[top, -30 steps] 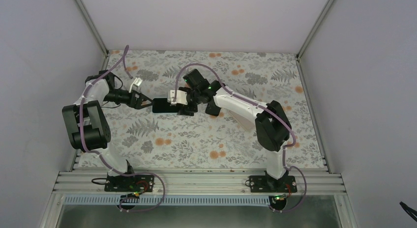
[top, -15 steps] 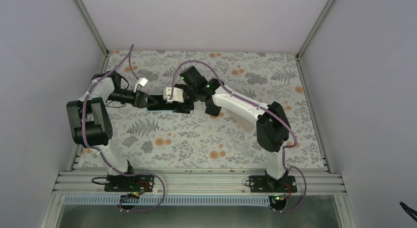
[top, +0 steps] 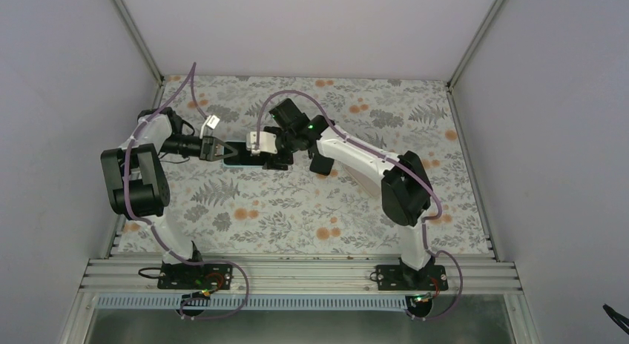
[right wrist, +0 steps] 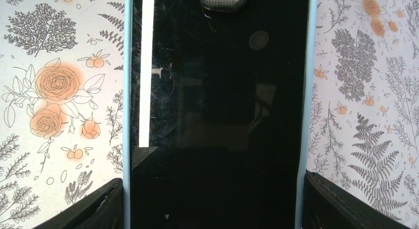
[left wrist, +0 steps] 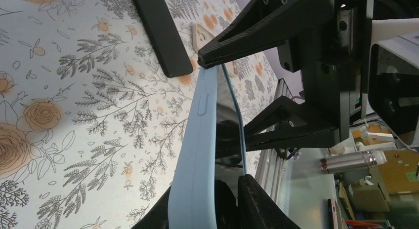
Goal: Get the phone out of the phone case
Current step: Pick up the phone at the center of the board.
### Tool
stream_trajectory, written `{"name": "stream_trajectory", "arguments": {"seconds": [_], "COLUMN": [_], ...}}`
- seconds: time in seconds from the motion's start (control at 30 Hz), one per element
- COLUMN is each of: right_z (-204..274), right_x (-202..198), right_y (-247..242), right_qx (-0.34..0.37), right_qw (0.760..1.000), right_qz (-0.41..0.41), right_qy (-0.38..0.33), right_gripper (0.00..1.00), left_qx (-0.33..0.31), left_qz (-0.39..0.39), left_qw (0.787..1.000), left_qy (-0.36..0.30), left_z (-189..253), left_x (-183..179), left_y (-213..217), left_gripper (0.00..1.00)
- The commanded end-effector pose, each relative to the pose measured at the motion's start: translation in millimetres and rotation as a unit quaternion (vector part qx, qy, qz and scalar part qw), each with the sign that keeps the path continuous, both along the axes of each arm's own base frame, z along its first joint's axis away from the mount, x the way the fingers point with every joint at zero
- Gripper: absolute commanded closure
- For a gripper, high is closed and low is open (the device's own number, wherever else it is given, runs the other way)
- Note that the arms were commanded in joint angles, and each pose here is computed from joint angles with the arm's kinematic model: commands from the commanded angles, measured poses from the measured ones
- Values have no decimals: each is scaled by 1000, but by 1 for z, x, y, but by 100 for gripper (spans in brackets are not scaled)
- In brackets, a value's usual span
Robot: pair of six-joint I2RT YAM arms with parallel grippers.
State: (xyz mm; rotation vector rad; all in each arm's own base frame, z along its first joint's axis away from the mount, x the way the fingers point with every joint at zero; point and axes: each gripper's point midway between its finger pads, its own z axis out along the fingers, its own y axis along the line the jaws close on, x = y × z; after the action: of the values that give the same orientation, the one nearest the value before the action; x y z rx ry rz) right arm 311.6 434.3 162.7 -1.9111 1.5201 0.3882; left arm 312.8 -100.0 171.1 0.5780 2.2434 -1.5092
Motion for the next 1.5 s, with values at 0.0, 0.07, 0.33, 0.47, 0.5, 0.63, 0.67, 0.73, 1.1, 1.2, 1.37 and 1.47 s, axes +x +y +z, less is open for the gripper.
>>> {"name": "stream_trajectory", "arguments": {"seconds": [0.0, 0.07, 0.33, 0.47, 0.5, 0.63, 0.67, 0.73, 1.1, 1.2, 1.37, 1.47], "right_z": [32, 30, 24, 30, 34, 50, 55, 64, 73, 71, 61, 56], "right_x": [6, 6, -13, -25, -27, -25, -23, -19, -29, -34, -37, -32], "right_y": [26, 25, 18, 4, 1, -19, -25, -39, -97, -102, -107, -105], "right_qx": [58, 52, 36, 33, 36, 44, 50, 63, 80, 93, 95, 93], "right_qw": [998, 998, 998, 996, 996, 995, 994, 993, 967, 962, 963, 963], "right_qz": [10, 11, 35, 46, 48, 40, 37, 32, 71, 76, 63, 52], "right_qy": [-22, -19, 23, 63, 70, 85, 87, 100, 230, 245, 246, 248], "right_gripper": [36, 35, 5, 0, 0, 0, 0, 0, 0, 0, 0, 0], "left_qx": [-1, -3, 5, 16, 19, 39, 46, 62, 136, 140, 131, 122], "left_qz": [-34, -35, -51, -58, -61, -77, -83, -100, -168, -165, -167, -169], "left_qw": [998, 998, 995, 992, 991, 985, 983, 977, 937, 934, 934, 934], "left_qy": [-56, -61, -90, -114, -122, -147, -155, -175, -274, -286, -288, -289], "left_z": [5, 6, 12, 21, 24, 33, 34, 40, 80, 89, 92, 94], "left_x": [0, 0, -3, -4, -5, -10, -13, -20, -44, -40, -39, -41], "left_y": [-11, -11, -16, -17, -18, -23, -24, -30, -59, -59, -62, -66], "left_gripper": [88, 92, 98, 98, 98, 98, 98, 98, 98, 98, 98, 98]}}
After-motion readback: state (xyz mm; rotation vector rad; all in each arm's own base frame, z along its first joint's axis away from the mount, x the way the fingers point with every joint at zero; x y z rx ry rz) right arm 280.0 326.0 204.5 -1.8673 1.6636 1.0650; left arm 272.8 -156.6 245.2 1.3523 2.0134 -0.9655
